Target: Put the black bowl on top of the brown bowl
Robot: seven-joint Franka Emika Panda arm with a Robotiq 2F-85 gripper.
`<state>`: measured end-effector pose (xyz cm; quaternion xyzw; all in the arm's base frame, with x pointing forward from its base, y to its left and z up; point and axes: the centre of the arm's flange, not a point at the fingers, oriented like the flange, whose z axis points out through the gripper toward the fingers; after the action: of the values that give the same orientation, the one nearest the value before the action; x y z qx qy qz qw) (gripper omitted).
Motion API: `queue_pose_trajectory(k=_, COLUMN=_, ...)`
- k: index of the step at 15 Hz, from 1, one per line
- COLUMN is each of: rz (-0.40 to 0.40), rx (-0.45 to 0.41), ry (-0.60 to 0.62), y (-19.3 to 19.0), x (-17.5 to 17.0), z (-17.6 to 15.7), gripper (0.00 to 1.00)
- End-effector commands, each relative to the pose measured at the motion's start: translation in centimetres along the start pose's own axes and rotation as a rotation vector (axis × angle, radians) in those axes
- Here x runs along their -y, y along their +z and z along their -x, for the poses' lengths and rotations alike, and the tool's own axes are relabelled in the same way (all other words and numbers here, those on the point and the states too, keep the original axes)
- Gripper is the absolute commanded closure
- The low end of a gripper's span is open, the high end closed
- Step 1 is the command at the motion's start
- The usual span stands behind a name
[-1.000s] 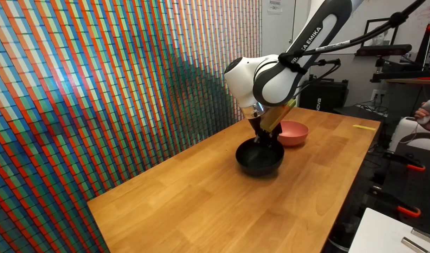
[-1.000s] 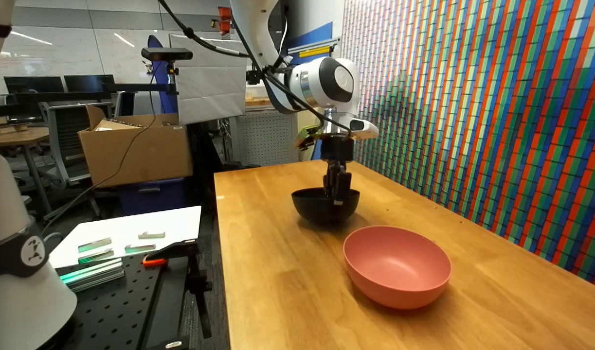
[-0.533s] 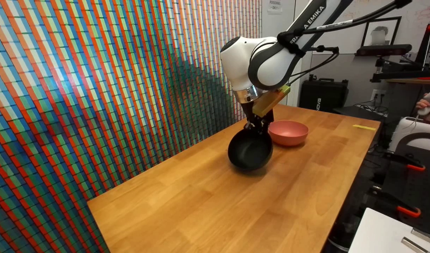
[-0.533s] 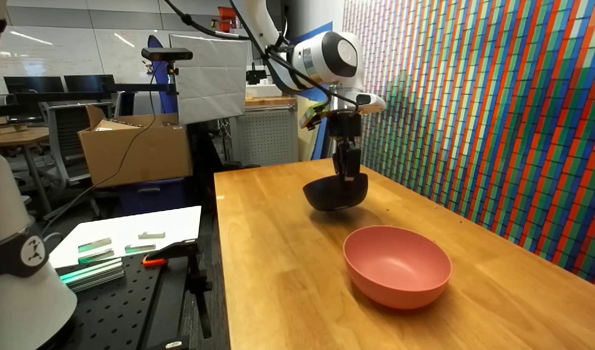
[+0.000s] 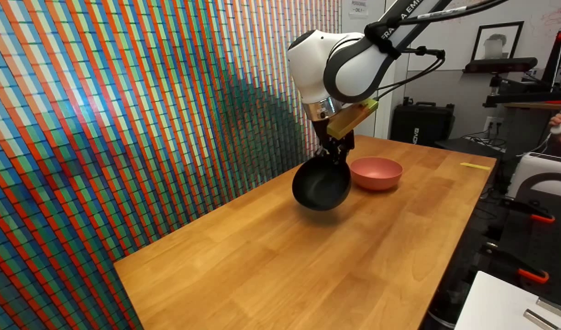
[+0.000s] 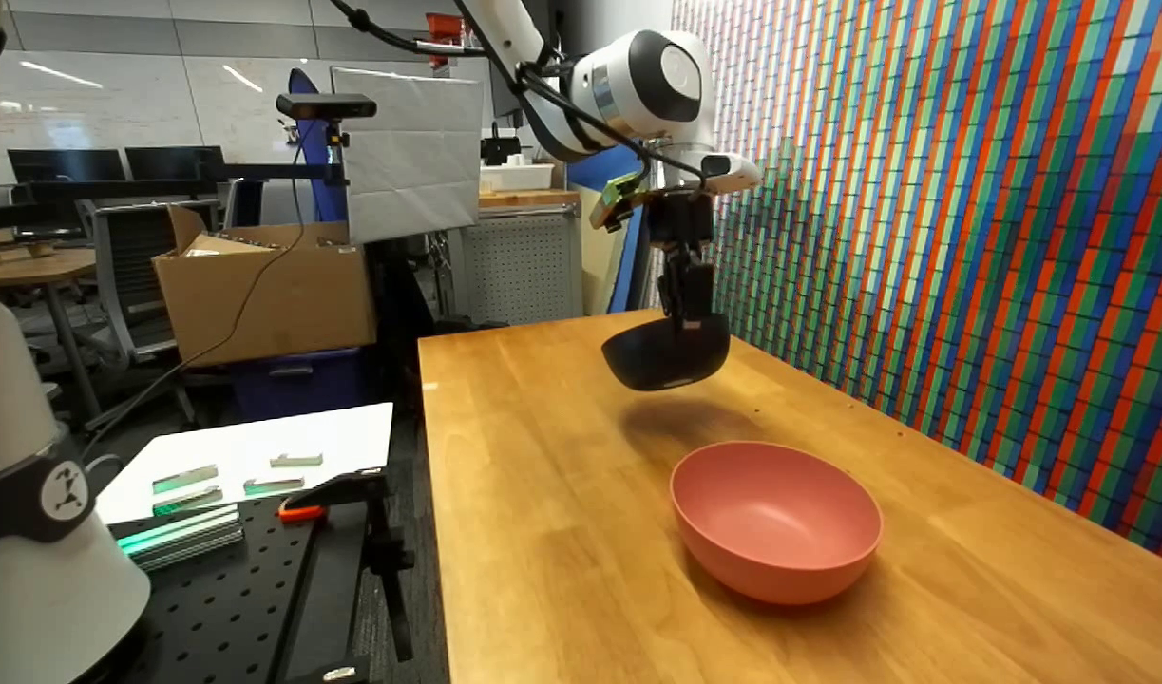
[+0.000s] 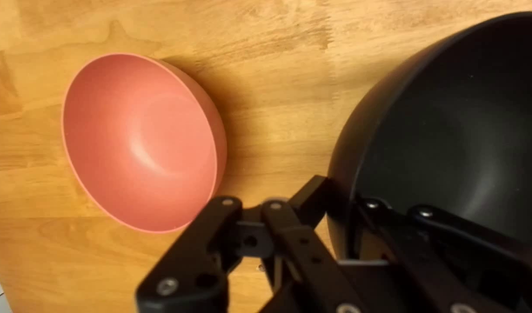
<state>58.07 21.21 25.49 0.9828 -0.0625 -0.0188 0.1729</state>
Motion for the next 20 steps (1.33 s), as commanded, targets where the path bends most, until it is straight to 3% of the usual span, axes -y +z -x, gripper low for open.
queue_pose_trajectory(k=1, rz=-0.019, rx=0.001, ry=0.053, y=-2.3, x=-4.2, z=-0.2, gripper=0.91)
queue_pose_trajectory(k=5, rz=-0.052, rx=0.033, ry=0.161, y=-2.6, x=-10.7, z=-1.2, gripper=0.91)
queue_pose_trajectory(k=13, rz=-0.126, rx=0.163, ry=0.377, y=0.9, x=-23.3, z=-0.9, gripper=0.92)
queue_pose_trajectory(k=20, rz=-0.15, rx=0.236, ry=0.446, y=4.1, x=-26.1, z=0.3, gripper=0.92)
